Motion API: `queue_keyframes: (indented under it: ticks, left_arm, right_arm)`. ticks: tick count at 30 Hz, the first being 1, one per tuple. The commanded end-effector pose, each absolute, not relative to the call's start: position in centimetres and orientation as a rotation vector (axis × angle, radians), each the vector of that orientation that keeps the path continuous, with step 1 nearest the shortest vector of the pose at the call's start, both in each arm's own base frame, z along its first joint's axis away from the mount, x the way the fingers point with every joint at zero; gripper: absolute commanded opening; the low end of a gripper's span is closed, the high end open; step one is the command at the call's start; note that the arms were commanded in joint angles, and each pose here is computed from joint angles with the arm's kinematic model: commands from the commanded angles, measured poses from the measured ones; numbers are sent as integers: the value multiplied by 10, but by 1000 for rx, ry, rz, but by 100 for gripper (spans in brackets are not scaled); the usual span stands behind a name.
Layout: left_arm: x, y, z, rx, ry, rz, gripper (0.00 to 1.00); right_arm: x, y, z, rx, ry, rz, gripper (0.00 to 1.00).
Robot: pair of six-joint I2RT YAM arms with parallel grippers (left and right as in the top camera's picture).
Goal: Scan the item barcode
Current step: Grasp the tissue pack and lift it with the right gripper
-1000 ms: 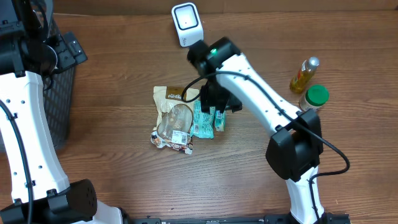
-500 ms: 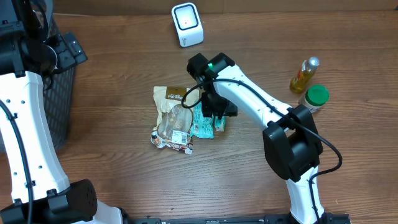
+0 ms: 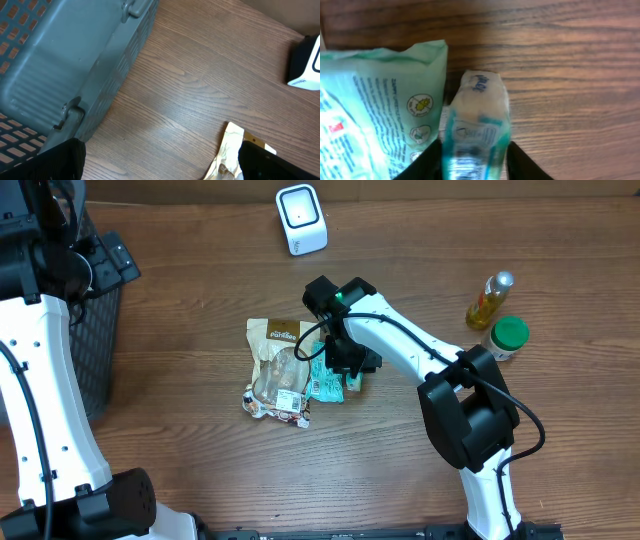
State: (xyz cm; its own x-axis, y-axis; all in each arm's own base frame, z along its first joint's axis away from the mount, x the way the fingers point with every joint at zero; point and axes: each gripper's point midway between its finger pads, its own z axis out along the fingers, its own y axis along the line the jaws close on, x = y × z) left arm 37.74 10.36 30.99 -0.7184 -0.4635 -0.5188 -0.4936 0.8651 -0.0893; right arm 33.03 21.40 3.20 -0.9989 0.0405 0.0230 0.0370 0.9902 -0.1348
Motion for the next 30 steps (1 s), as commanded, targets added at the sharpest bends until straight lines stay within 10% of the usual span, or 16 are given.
queue_keyframes:
  ticks: [1, 3, 30]
  left_arm:
    - [379, 103, 310, -689, 2493, 73, 99]
    - [379, 103, 310, -689, 2493, 73, 100]
    - [379, 103, 310, -689, 2493, 73, 100]
  right_arm:
    - [332, 210, 38, -79, -3126, 217, 18]
    - [331, 208, 39, -83, -3118, 224, 4]
    - [376, 87, 71, -192, -3096, 603, 8]
